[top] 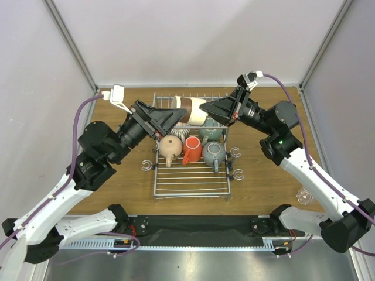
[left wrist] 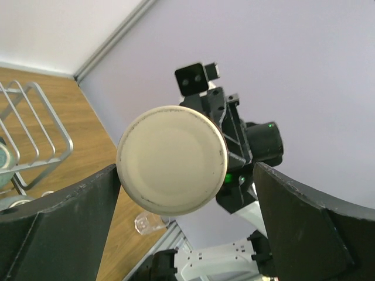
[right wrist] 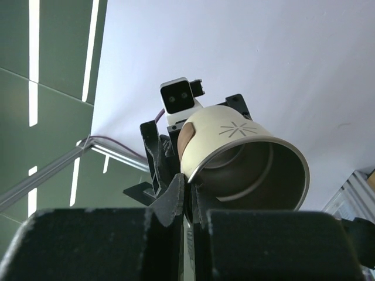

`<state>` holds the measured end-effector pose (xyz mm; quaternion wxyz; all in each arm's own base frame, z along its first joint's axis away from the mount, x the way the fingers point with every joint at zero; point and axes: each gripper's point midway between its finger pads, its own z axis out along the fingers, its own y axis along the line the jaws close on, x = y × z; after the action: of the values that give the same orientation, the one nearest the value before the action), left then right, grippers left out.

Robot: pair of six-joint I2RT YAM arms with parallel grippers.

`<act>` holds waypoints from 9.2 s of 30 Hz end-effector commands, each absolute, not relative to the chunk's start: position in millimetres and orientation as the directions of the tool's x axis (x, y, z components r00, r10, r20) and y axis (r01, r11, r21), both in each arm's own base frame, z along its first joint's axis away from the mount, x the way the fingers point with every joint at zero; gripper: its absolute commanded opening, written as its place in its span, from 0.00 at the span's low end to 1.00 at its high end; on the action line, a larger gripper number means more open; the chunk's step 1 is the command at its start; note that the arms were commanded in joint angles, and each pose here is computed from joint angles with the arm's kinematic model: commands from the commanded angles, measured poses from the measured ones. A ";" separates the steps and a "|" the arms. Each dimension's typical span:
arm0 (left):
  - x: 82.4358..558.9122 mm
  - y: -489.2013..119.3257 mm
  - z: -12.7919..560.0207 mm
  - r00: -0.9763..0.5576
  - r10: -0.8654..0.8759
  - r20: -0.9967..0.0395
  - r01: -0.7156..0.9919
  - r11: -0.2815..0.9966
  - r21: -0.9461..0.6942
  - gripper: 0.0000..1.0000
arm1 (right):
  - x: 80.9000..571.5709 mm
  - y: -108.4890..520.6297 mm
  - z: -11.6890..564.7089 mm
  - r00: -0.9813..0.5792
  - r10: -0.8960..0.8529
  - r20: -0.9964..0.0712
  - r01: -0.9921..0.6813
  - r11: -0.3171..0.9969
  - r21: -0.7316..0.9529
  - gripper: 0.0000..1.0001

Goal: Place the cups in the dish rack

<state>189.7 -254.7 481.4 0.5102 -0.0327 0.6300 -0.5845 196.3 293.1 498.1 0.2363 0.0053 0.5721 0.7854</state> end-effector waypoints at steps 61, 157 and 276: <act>171.3 -192.7 176.2 -0.698 0.000 -0.716 0.262 0.930 -0.256 0.00 | 244.0 158.7 384.5 -0.731 0.579 -0.363 -0.058 0.477 0.877 0.70; 139.1 -163.7 276.6 -0.671 -0.212 -0.710 0.278 0.816 -0.506 1.00 | 211.9 -7.3 253.5 -0.412 0.801 -0.433 0.711 0.581 0.397 0.62; 155.5 -297.4 557.9 -0.394 -0.537 -0.746 0.824 0.154 -0.546 1.00 | 138.1 250.4 569.0 -0.761 0.234 -0.605 -0.646 -0.187 0.741 0.00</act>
<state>161.3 -308.1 534.8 0.5194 0.1364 0.5642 -0.6271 153.2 252.8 559.1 0.2788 -0.1439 0.5826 0.7498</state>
